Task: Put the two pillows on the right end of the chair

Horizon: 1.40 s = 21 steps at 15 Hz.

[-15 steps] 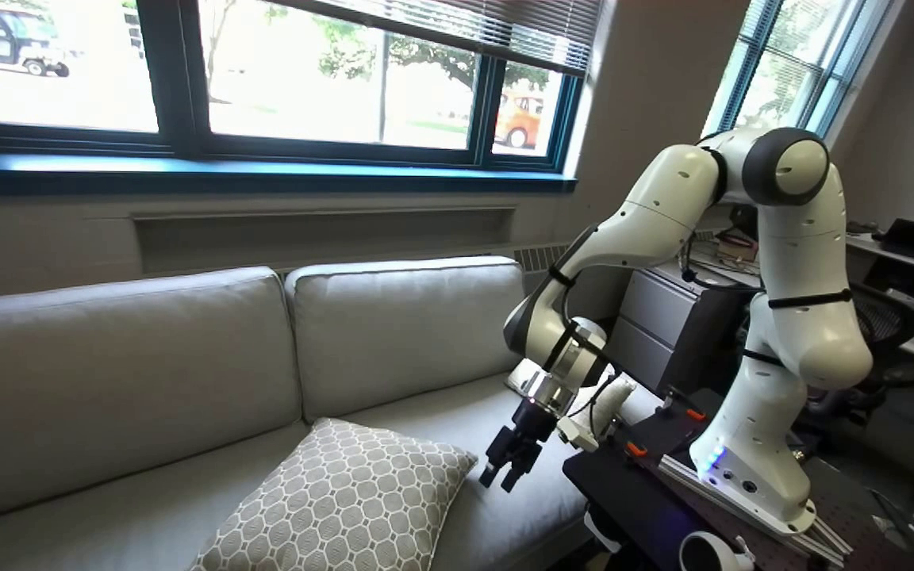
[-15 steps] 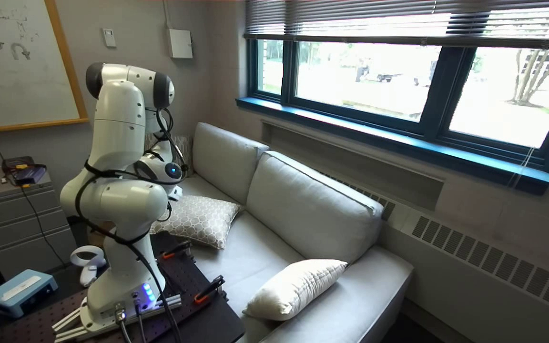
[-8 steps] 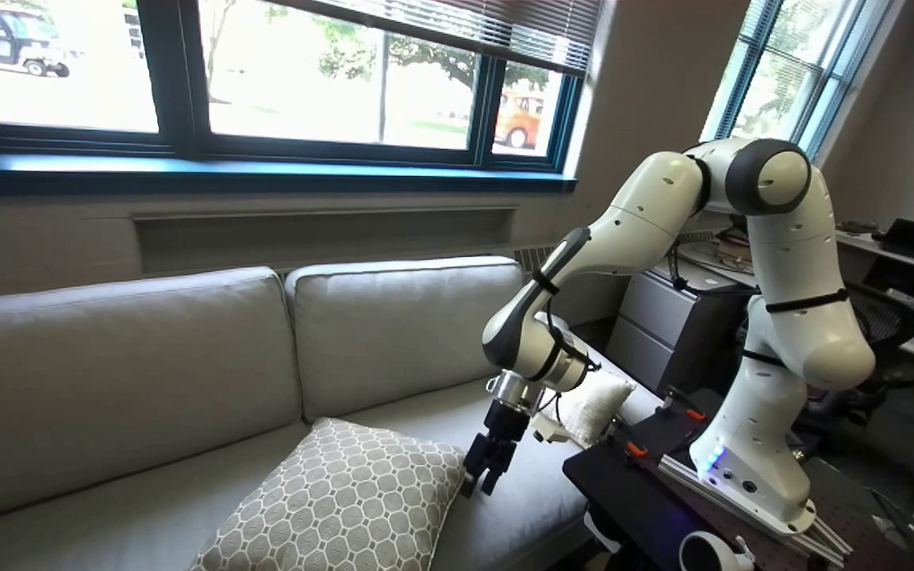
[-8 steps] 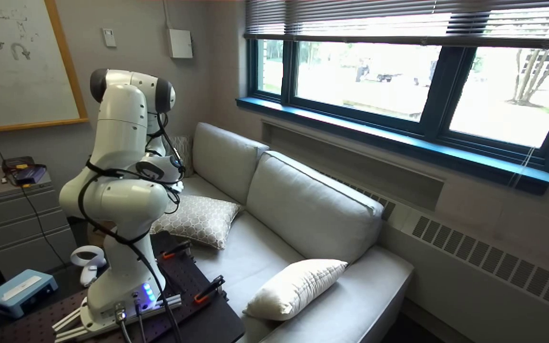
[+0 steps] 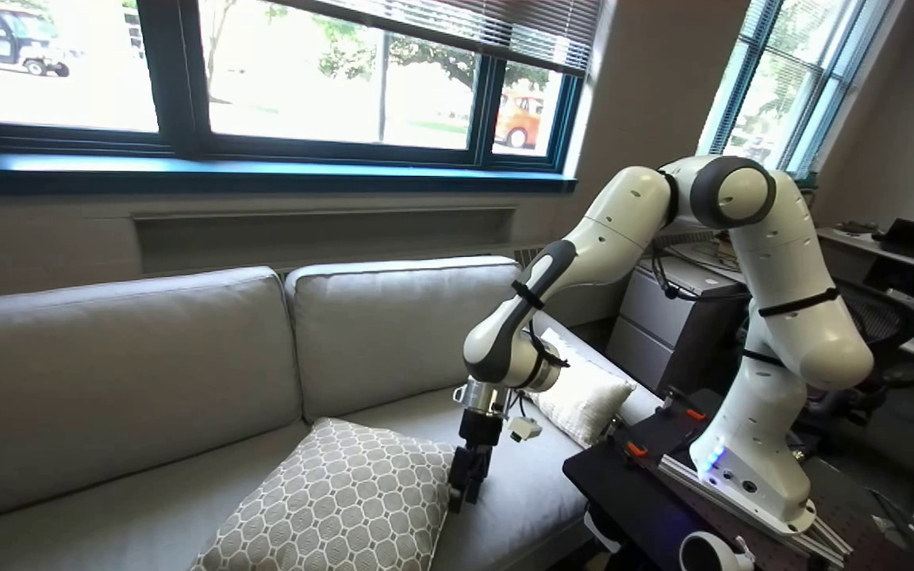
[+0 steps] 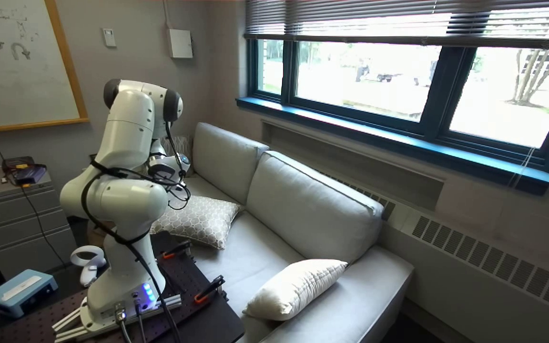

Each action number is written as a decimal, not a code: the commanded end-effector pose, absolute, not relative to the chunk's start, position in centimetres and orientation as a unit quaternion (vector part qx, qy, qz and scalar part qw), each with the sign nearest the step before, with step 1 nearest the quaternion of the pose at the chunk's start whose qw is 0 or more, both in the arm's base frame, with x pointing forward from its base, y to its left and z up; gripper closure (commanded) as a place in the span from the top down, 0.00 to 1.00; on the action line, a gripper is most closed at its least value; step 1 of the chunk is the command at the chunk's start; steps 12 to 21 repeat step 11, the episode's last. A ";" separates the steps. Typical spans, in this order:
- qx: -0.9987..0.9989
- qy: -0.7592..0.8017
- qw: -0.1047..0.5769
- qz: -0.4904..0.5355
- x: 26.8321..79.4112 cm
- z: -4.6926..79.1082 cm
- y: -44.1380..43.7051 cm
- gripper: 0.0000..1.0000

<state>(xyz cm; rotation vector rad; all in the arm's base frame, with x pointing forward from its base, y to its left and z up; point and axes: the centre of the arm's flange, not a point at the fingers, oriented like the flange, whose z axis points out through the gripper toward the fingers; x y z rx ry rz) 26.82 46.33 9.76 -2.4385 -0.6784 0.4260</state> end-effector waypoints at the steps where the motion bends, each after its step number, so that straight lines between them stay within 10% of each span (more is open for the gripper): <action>1: -0.902 -0.275 0.274 0.188 28.3 8.2 48.7 1.00; 21: -0.872 -0.364 0.199 0.260 27.4 3.0 53.5 1.00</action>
